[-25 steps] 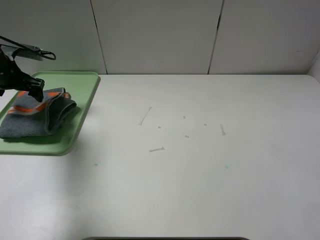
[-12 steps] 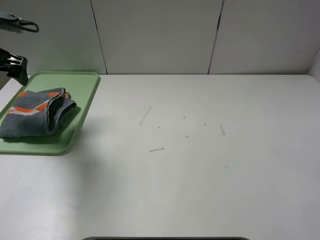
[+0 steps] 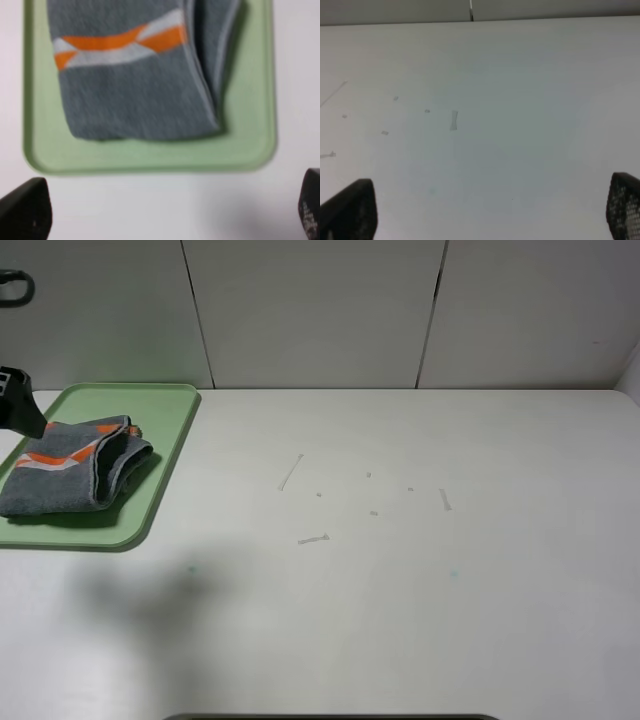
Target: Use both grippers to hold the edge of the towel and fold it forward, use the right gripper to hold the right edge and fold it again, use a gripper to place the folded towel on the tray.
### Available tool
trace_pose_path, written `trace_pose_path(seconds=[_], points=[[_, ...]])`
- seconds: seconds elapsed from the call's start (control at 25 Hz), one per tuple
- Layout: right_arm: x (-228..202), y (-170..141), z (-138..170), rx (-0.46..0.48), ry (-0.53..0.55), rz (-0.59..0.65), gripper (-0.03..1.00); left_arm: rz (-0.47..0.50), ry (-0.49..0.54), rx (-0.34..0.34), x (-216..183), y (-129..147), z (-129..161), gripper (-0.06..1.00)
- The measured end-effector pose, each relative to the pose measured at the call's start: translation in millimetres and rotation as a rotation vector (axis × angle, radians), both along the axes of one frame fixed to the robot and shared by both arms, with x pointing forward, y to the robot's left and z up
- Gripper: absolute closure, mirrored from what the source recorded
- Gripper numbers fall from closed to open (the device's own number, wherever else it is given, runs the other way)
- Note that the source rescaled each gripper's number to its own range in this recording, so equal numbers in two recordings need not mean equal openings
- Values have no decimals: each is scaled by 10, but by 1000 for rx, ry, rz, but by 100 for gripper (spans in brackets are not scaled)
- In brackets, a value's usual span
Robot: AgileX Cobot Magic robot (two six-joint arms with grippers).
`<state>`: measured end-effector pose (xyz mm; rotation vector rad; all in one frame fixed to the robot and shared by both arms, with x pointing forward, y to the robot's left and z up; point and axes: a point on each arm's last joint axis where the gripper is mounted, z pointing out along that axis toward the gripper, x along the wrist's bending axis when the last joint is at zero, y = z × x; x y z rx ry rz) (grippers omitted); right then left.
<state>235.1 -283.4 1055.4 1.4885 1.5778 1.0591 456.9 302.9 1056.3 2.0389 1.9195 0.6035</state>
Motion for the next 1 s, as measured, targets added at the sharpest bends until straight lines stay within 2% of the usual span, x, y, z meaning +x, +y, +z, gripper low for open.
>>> trace_pose_path(seconds=[0.32,0.44,0.72,1.0], points=[[0,0,0,0,0,0,-3,9,-10,-121,-614,-94,77,-6],[0,0,0,0,0,0,-3,9,-47,-150,-825,-103,89,-6],[0,0,0,0,0,0,-3,8,-27,-157,-1299,-84,-64,-6],[0,0,0,0,0,0,-3,5,-38,-158,-1561,-71,-177,-6]])
